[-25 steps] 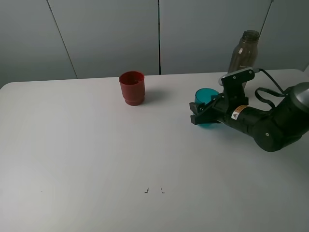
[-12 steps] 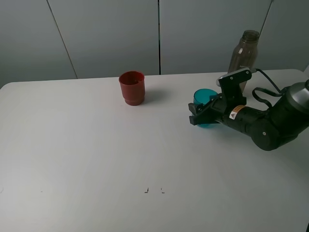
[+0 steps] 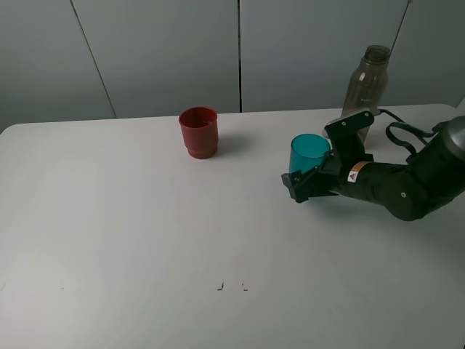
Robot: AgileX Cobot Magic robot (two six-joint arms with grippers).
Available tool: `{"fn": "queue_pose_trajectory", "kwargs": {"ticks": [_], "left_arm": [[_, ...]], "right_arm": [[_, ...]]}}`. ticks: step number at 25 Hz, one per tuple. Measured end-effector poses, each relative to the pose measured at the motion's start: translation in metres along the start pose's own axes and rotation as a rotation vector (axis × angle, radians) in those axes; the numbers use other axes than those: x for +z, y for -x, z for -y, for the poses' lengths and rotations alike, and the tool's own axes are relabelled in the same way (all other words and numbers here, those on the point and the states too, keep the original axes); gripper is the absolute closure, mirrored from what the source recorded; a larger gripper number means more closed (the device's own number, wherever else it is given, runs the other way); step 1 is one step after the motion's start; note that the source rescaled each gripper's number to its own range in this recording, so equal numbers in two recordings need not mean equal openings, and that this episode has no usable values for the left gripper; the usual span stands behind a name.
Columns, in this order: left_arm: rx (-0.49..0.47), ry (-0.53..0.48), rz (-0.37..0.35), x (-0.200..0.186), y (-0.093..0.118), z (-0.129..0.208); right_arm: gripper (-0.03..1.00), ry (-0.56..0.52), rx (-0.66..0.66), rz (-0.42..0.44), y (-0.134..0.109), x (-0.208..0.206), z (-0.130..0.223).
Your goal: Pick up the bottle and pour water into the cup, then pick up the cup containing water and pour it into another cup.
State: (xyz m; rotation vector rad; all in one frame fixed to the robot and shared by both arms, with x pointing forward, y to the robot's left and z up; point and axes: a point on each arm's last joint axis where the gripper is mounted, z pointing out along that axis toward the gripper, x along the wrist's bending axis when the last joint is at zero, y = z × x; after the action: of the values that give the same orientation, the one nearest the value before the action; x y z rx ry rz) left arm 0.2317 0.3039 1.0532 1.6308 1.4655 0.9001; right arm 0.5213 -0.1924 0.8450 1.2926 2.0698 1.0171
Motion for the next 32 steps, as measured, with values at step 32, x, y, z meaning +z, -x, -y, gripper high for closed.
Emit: {"fn": "queue_pose_trajectory", "kwargs": {"ticks": [32], "left_arm": [[0.000,0.000,0.000,0.000,0.000,0.000]], "right_arm": [[-0.03,-0.140,0.160,0.082,-0.014,-0.326,-0.025]]}}
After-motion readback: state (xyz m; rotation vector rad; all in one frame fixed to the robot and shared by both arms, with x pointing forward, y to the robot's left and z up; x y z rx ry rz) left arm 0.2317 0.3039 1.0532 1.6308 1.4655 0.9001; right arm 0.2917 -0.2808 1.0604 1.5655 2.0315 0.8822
